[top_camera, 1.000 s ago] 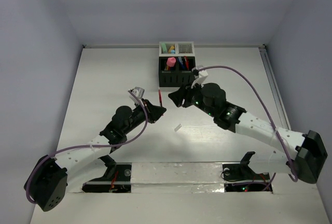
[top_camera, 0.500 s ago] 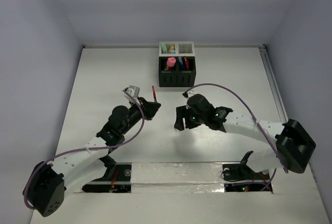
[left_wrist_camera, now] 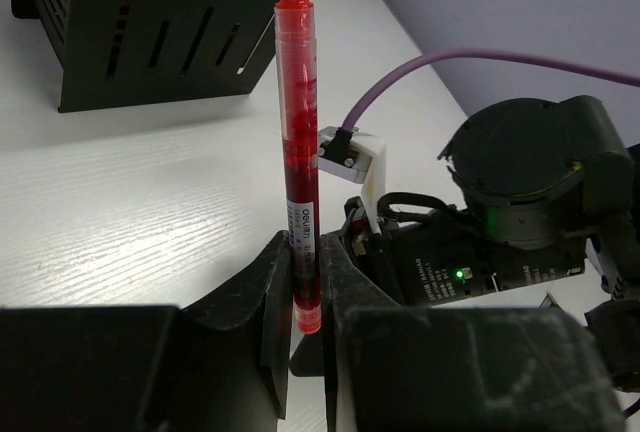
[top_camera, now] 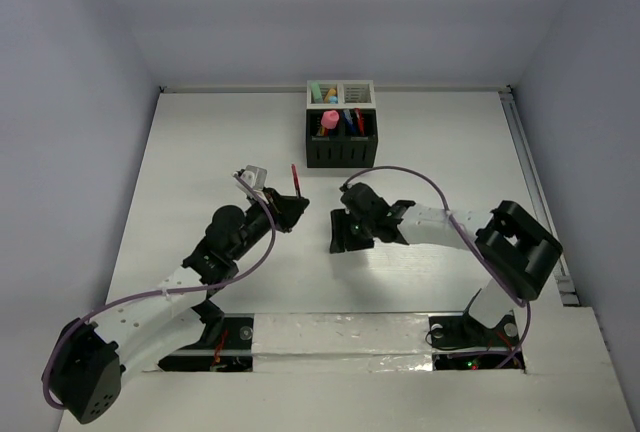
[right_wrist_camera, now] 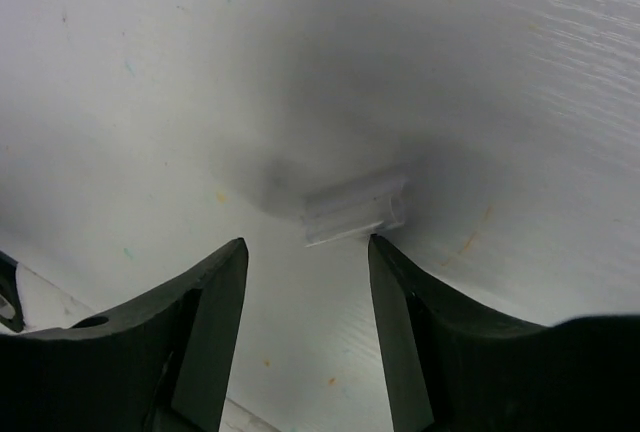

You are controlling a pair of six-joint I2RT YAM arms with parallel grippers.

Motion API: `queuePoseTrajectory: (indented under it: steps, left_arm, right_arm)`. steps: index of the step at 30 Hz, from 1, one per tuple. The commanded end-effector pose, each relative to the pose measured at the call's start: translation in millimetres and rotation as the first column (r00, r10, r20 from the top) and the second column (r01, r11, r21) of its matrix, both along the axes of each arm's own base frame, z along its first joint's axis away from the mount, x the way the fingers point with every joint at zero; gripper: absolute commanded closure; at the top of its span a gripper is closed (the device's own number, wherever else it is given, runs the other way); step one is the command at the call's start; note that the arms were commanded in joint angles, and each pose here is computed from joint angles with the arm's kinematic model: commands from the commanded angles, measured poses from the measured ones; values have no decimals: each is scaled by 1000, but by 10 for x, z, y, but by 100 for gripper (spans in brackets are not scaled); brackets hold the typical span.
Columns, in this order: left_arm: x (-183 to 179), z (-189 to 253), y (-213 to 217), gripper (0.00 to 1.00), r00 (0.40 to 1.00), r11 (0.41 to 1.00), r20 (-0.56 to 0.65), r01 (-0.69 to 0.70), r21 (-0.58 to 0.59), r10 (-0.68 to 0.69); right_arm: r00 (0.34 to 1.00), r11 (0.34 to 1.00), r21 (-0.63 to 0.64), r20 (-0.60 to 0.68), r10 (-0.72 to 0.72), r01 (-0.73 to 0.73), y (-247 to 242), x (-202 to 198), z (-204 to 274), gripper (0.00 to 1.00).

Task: Sort the stationery into containers
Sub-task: Move the pen to the center of the board.

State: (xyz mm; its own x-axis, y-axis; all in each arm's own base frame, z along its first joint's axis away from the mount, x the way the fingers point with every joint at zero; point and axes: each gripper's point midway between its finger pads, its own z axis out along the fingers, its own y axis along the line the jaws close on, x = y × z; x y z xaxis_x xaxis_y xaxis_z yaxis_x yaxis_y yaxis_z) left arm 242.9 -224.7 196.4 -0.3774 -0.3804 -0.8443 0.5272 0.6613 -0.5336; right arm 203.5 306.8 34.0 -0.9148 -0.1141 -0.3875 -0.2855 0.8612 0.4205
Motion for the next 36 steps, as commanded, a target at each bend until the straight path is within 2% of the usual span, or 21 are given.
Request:
queuePoseTrajectory:
  steps: [1,3,11,14,17,20,21,25,30,36]
  left_arm:
    - [-6,103,-4,100,999,1000,37,10,-22,-9]
    - [0,103,-9,100,999,1000,35,10,-21,-9]
    - [23,44,-24,100,1000,1000,24,10,-6,-10]
    - [36,27,-32,100,1000,1000,21,10,0,-10]
    - [50,-1,-39,100,1000,1000,14,8,6,-8]
    - [50,5,-53,100,1000,1000,15,15,5,-15]
    - [50,1,-55,100,1000,1000,14,16,6,-16]
    - [42,7,-57,100,1000,1000,16,19,3,-19]
    - [36,11,-52,100,1000,1000,18,19,3,-19]
    - [30,37,-55,100,999,1000,24,22,-3,-22]
  right_arm:
    - [1000,1000,11,21,-22,22,99,131,39,43]
    - [999,1000,-6,36,-28,28,95,179,44,49]
    - [996,998,-60,84,-13,18,75,304,22,53]
    - [993,997,-70,117,30,-22,98,351,66,47]
    - [989,990,-134,141,54,-34,41,384,110,35]
    - [990,969,-242,116,82,-51,-37,270,52,33]
    - [991,950,-307,102,82,-47,-141,227,-4,33]
    - [990,898,-439,108,91,-35,-266,177,-48,34]
    - [988,875,-482,120,102,-32,-213,147,-69,41]
    - [985,833,-551,164,46,52,-443,189,-36,53]
